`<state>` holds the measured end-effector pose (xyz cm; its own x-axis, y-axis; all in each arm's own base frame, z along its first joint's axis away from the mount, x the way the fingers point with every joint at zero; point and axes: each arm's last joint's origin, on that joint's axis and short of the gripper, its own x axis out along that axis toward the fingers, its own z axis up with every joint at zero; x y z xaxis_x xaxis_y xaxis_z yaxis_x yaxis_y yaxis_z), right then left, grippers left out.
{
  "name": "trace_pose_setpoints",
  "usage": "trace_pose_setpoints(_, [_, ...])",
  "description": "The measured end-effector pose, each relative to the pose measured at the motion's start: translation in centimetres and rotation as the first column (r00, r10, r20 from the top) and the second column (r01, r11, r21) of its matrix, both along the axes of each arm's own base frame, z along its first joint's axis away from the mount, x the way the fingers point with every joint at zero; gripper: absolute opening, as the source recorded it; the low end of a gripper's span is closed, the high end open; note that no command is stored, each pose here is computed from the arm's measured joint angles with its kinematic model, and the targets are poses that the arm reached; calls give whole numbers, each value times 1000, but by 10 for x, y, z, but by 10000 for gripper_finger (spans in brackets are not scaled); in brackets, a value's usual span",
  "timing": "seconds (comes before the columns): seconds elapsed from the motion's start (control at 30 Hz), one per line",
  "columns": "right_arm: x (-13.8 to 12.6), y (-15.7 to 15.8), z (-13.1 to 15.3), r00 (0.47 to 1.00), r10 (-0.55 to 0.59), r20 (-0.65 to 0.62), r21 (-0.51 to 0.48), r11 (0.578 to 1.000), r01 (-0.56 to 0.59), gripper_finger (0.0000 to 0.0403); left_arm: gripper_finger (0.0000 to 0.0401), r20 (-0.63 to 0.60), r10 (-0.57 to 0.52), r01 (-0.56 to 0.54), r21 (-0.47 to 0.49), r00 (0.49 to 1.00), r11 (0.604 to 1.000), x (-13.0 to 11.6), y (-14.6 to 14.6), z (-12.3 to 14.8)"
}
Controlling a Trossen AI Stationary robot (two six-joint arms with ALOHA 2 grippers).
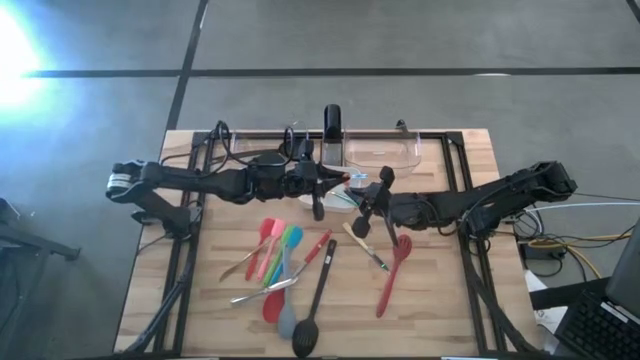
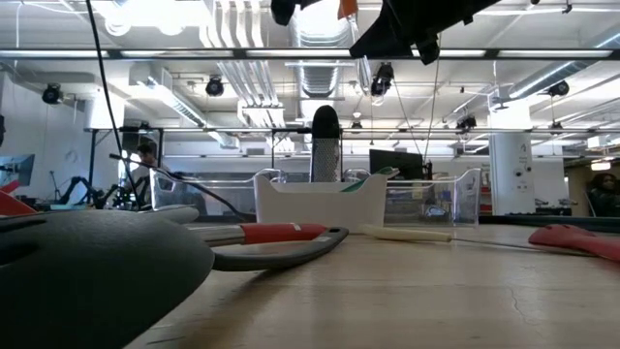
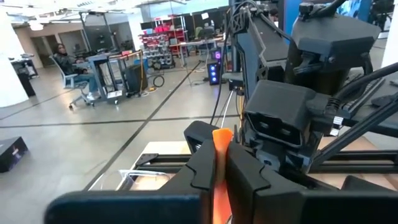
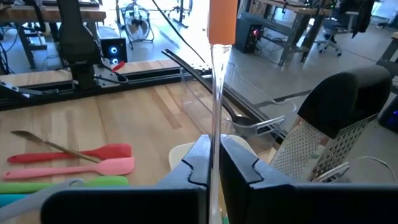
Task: Pick & Place Kitchen Items
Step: Put the orange spatula into the right transparent bin
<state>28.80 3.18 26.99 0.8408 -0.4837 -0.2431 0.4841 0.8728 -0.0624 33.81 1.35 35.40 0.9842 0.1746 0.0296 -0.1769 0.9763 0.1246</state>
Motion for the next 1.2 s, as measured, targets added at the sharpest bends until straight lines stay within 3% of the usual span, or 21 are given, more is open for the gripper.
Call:
trace_pose_setpoints(0.2, [-8, -2, 4, 999, -31, -29, -26, 999, 30, 10, 155, -28, 29, -29, -9, 999, 1000, -1, 1, -2])
trace_pose_setpoints(0.33, [-25, -7, 17, 994, -106, -39, -67, 992, 104, 9, 239, -50, 179, -183, -81, 983, 980, -3, 5, -5])
trace_pose_setpoints(0.47, [-50, -21, 27, 971, -217, -105, -126, 971, 203, 9, 295, -147, 321, -333, -60, 936, 941, -9, 9, -12])
trace_pose_setpoints(0.57, [-69, -41, 33, 950, -275, -147, -128, 958, 257, 9, 311, -190, 335, -350, -45, 923, 936, -10, 9, -16])
trace_pose_setpoints(0.7, [-88, -71, 44, 918, -316, -241, -30, 948, 318, 8, 315, -226, 335, -354, -49, 915, 934, -11, 9, -20])
trace_pose_setpoints(0.83, [-96, -99, 58, 846, -358, -395, 7, 920, 393, 8, 313, -240, 343, -364, -47, 908, 930, -11, 10, -22])
trace_pose_setpoints(1.0, [-85, -131, 73, 791, -250, -559, 81, 933, 352, 8, 311, -236, 344, -371, -80, 909, 925, -11, 10, -22])
trace_pose_setpoints(1.2, [-67, -174, 76, 662, -173, -729, 130, 915, 382, 8, 310, -281, 344, -377, -73, 896, 923, -12, 10, -27])
